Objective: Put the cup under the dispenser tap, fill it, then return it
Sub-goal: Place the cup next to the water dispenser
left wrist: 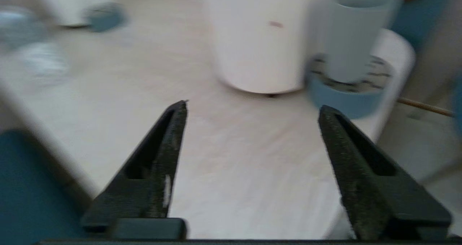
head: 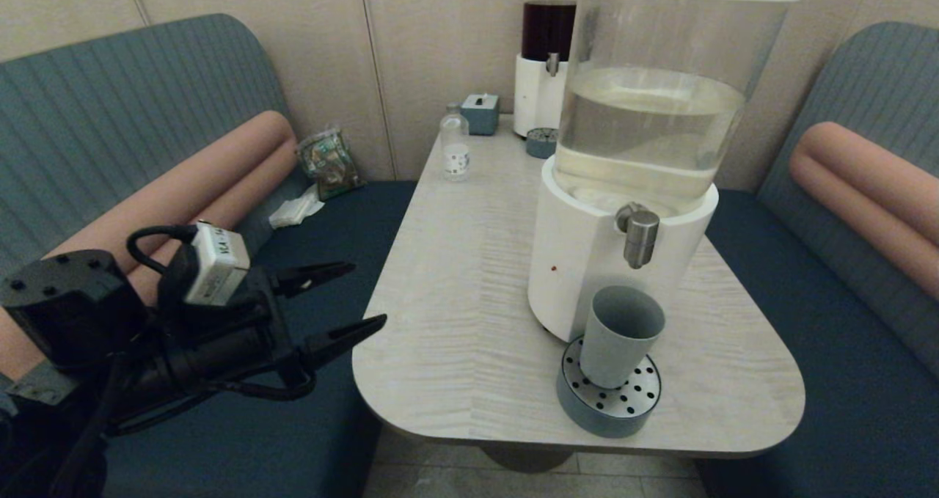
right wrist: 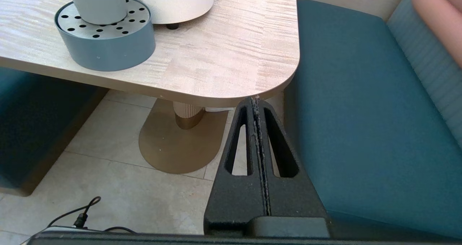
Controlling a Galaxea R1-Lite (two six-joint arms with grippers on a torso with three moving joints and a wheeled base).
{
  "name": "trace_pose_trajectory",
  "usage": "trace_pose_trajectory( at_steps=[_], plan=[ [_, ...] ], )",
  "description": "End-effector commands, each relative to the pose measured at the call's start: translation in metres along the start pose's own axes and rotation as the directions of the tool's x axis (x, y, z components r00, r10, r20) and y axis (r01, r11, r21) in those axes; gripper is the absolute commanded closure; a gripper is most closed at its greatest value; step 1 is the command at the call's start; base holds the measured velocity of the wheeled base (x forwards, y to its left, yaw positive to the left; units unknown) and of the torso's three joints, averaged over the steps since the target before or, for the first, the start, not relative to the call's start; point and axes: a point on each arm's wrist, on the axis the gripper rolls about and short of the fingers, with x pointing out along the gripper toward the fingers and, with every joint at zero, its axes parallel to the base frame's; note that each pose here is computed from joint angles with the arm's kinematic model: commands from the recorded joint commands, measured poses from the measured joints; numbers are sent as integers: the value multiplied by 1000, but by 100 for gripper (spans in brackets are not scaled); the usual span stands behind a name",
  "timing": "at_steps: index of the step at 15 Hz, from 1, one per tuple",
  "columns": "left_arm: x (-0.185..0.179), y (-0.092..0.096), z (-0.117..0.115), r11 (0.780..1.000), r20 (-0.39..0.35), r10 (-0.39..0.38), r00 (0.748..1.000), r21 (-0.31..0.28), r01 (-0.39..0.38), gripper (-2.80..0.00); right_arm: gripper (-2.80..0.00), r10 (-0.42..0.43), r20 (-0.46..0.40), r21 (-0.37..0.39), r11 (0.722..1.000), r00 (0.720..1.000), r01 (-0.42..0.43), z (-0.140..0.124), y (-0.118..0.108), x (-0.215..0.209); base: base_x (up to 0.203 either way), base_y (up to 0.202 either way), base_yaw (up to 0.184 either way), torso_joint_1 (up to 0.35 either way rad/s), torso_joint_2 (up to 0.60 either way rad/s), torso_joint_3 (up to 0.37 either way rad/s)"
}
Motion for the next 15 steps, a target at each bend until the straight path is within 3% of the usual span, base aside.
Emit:
trace_pose_trajectory(
  at_steps=[1,4,7,11,15],
  plan=[
    [18,-11,-11,996,-12,-83,997,-29,82,-280,0,1,-1,-1,1000,1000,-1,0,0,0,0,0,0,0,0,0],
    [51,-30,-15,983,2,-179,984,-38,179,-280,0,1,-2,-1,1000,1000,-1,0,0,0,0,0,0,0,0,0],
    [98,-52,-31,953,7,-296,955,-66,296,-280,0,1,-1,-1,1000,1000,-1,0,0,0,0,0,0,0,0,0],
    [150,-65,-44,943,35,-322,946,-80,324,-280,0,1,-2,-1,1000,1000,-1,0,0,0,0,0,0,0,0,0],
    [169,-83,-55,948,12,-297,955,-118,296,-280,0,1,-1,-1,1000,1000,-1,0,0,0,0,0,0,0,0,0]
  ],
)
